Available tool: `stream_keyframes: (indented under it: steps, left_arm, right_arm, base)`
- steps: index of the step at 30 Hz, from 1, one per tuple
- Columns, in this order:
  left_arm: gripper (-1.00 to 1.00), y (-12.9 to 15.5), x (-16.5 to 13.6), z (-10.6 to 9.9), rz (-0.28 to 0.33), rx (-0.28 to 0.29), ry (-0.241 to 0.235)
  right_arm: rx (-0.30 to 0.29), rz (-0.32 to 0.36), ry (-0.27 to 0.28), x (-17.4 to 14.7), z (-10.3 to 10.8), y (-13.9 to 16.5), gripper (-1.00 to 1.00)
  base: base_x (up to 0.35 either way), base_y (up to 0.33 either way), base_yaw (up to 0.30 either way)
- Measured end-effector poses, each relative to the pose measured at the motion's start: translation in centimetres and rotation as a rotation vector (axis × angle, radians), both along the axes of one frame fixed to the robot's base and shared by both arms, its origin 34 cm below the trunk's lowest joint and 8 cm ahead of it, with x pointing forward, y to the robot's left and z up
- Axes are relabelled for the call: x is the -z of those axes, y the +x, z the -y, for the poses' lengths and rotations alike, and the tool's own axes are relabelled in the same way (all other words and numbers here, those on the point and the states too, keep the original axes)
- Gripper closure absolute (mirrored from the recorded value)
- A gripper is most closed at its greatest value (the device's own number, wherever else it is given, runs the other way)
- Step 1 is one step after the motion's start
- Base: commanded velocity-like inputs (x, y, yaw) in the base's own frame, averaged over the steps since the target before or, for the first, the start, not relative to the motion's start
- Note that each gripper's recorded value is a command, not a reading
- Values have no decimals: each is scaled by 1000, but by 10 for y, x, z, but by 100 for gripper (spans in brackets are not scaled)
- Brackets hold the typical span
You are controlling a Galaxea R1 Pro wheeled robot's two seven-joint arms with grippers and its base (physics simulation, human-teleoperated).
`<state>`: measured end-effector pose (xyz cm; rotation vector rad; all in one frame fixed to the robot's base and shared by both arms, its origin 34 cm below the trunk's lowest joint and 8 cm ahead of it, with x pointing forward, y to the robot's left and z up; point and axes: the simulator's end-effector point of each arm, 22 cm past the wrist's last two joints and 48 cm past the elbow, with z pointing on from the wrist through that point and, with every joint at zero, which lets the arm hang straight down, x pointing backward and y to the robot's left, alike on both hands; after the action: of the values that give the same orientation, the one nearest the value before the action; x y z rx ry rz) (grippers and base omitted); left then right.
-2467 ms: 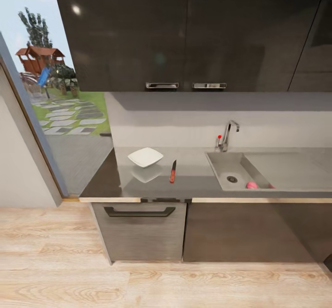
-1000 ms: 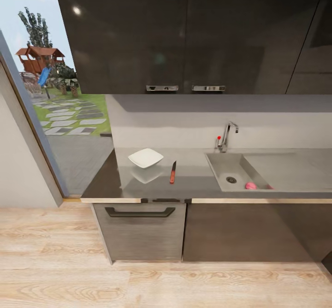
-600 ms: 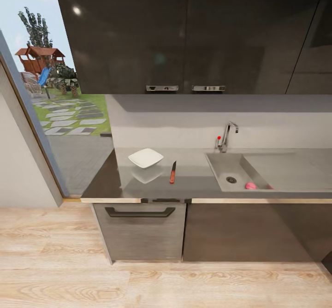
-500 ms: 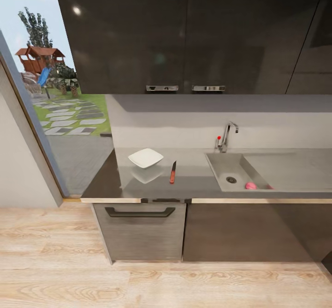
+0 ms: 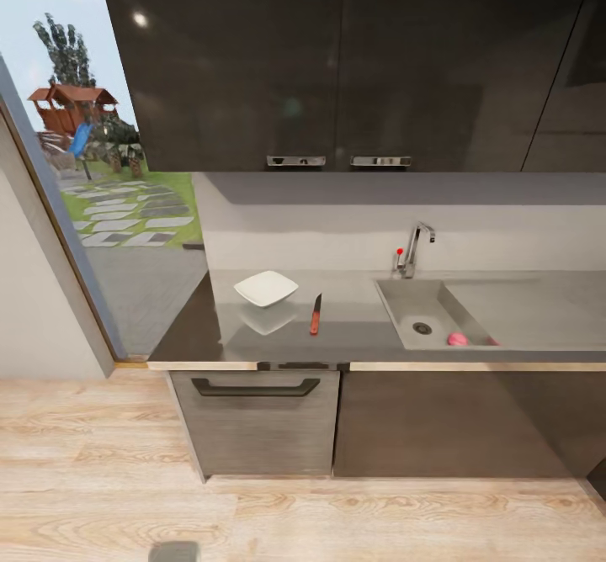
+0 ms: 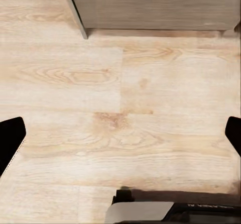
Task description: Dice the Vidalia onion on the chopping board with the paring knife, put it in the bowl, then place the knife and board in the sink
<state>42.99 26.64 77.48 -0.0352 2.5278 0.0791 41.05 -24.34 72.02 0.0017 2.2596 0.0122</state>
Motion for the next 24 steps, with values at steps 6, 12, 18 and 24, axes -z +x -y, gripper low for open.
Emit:
stream_keyframes:
  steps: [6,12,18,24]
  left_arm:
    - [-100,45,-65,36,85,-1,-55]
    - [-100,107,-120,60,153,20,-54]
    - [-100,195,-201,64,216,32,-45]
    - [-100,339,-348,74,327,69,-13]
  right_arm:
    - [0,-1,0,0,0,0,-100]
    - [0,-2,0,0,0,0,-100]
    - [0,-2,1,1,0,-1,-100]
    - [-1,-2,1,1,-1,-1,-100]
  base:
    - [0,0,0]
    - [0,0,0]
    - [0,0,0]
    - [0,0,0]
